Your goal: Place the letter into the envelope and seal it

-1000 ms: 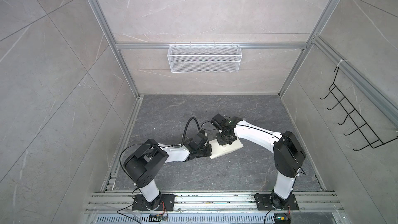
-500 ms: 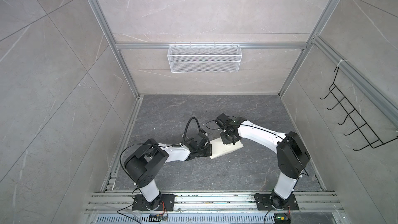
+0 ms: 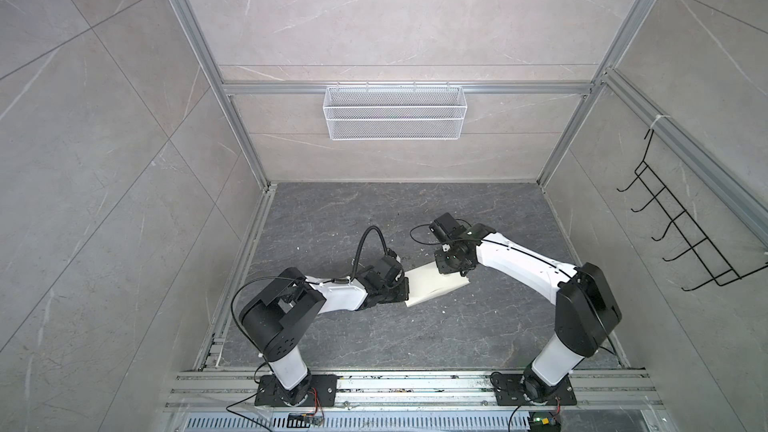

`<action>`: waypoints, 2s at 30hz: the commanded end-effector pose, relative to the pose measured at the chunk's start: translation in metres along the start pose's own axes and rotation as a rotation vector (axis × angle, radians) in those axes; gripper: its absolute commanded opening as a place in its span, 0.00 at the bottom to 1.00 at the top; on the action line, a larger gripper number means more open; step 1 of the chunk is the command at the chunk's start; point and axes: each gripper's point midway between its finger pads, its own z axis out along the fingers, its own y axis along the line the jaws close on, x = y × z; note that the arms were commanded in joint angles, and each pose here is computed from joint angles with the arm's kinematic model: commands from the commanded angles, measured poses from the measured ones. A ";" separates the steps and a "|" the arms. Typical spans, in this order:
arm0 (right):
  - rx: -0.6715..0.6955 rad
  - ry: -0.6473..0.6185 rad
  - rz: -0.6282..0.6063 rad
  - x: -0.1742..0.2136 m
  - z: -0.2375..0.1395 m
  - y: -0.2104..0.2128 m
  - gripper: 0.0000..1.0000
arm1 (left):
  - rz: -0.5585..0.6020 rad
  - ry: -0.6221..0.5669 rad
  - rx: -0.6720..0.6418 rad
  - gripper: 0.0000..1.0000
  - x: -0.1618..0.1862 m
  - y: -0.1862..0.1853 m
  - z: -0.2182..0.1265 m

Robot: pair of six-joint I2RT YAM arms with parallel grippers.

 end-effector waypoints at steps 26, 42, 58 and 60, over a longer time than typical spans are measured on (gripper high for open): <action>0.109 0.017 -0.146 0.012 0.034 0.030 0.00 | -0.004 0.164 -0.224 0.00 0.048 0.059 0.008; 0.180 0.067 -0.078 0.018 0.048 -0.013 0.00 | -0.001 0.180 -0.241 0.00 0.051 0.061 0.010; 0.260 0.108 -0.005 0.023 0.053 -0.053 0.00 | -0.001 0.179 -0.240 0.00 0.050 0.061 0.010; 0.239 0.108 0.000 0.022 0.054 -0.049 0.00 | 0.000 0.179 -0.240 0.00 0.051 0.061 0.010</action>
